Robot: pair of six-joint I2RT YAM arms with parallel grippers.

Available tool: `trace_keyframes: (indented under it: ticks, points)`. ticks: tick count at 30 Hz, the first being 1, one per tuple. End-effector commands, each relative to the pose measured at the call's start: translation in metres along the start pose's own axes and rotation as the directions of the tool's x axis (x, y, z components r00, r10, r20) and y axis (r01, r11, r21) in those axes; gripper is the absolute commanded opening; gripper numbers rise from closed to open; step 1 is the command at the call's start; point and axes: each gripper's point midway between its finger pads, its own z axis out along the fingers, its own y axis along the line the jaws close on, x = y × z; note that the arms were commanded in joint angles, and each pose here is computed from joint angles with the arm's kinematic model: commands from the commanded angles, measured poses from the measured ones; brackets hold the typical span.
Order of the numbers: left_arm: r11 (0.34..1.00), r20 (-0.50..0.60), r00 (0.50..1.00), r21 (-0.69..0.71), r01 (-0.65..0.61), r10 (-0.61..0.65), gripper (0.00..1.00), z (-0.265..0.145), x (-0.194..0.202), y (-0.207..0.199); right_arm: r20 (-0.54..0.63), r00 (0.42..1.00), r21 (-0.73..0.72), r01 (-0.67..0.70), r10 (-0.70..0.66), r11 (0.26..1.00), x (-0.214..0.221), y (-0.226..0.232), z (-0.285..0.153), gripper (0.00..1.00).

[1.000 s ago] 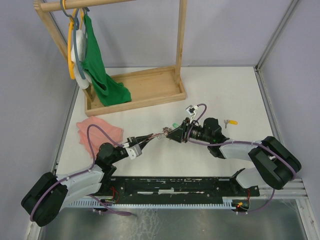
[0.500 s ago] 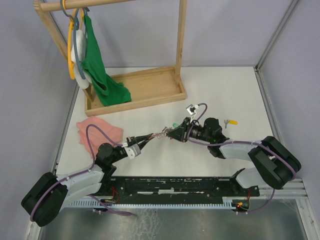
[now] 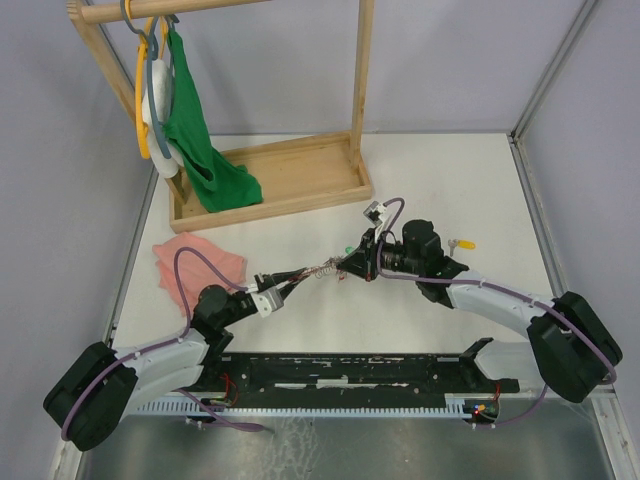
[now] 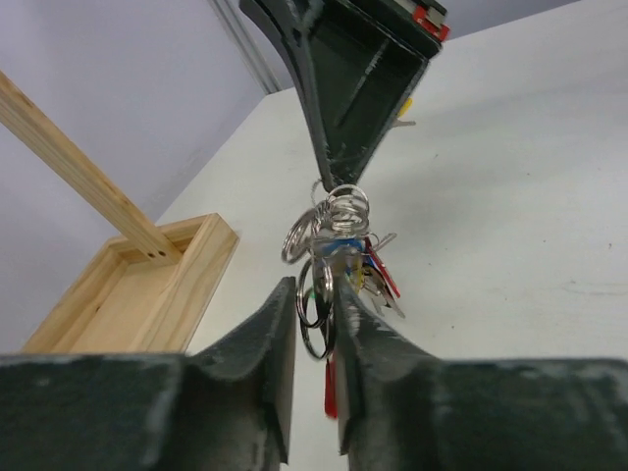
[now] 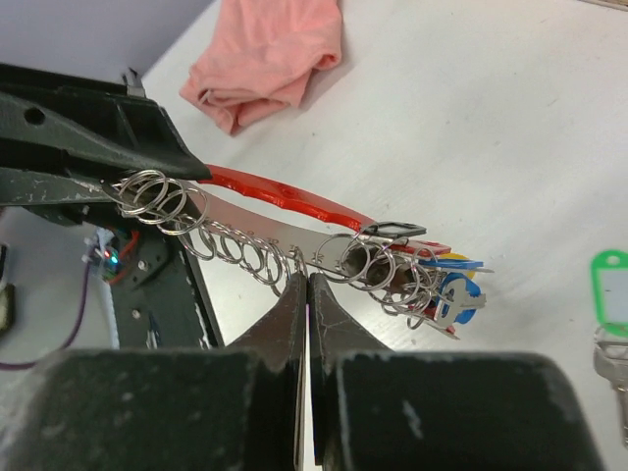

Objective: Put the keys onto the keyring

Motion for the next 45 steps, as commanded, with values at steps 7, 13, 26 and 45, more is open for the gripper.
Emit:
trace_keyframes:
  ticks: [7,13,26,45]
  points:
    - [0.997,0.042,0.999,0.078,0.003,-0.006,0.55,0.003,-0.018,-0.008,-0.263,0.857,0.056,0.473,-0.444,0.879,-0.013,-0.013,-0.014,0.01]
    - [0.998,0.104,0.993,0.016,0.062,-0.063,0.58,0.004,-0.044,0.007,-0.216,0.734,-0.013,0.657,-0.644,0.754,-0.032,0.001,-0.007,0.01]
    - [0.912,0.079,0.931,-0.185,0.366,-0.357,0.62,0.031,-0.03,0.051,-0.025,0.664,-0.039,0.747,-0.747,0.664,-0.044,0.011,0.018,0.01]
    - [0.741,-0.124,0.737,0.025,0.671,-0.664,0.37,0.044,0.027,-0.053,0.111,0.764,-0.01,0.64,-0.635,0.768,0.015,-0.004,0.031,0.01]
